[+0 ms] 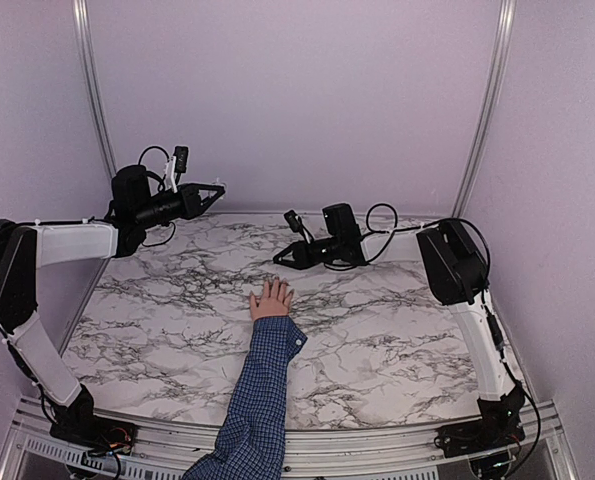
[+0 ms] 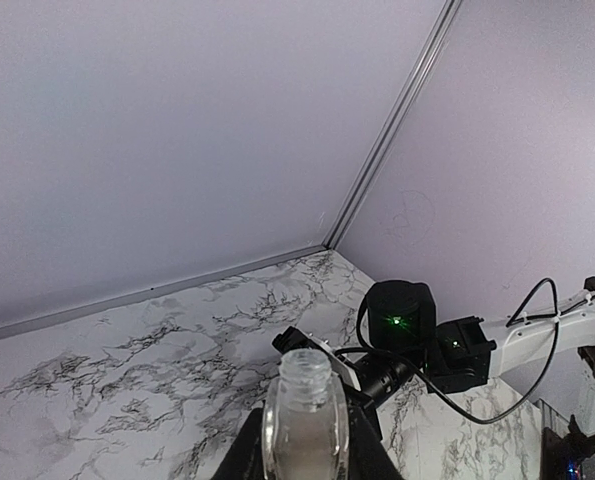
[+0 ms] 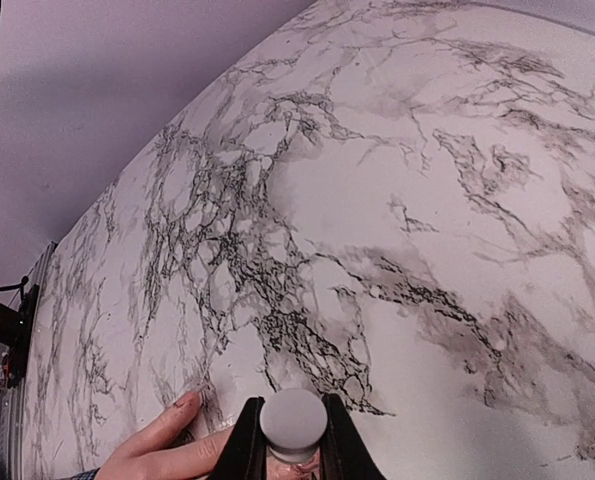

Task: Paint the nails
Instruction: Paint the hand on the nail.

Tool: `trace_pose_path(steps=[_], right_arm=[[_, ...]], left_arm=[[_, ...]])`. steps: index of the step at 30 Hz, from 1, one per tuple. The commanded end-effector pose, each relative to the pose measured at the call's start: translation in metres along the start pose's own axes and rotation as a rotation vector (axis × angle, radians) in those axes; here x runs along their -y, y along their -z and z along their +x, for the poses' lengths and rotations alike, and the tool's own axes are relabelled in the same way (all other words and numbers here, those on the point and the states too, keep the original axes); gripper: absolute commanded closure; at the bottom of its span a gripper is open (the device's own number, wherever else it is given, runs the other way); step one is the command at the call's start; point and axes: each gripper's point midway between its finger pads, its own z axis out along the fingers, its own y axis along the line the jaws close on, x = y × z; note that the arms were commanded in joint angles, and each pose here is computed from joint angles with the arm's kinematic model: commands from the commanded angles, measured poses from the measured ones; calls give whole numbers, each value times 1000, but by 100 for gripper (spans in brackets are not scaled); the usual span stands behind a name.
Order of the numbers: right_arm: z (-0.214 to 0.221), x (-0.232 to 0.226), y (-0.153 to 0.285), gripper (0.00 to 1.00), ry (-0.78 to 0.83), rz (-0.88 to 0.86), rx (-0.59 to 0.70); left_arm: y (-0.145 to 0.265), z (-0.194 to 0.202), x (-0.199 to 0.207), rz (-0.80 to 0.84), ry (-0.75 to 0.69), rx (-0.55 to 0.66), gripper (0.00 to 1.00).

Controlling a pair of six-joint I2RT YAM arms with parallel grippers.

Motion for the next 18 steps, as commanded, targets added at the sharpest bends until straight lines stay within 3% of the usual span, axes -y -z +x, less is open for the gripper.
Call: trace_pose_path(steps=[1,18], right_arm=[[-4,-7,-2,100,23,-10,8],[1,-3,-5,100,9,-9,-1]], left_arm=[[2,-12,6,23,-38,36,100],[2,-11,5,20,-37,35,100]])
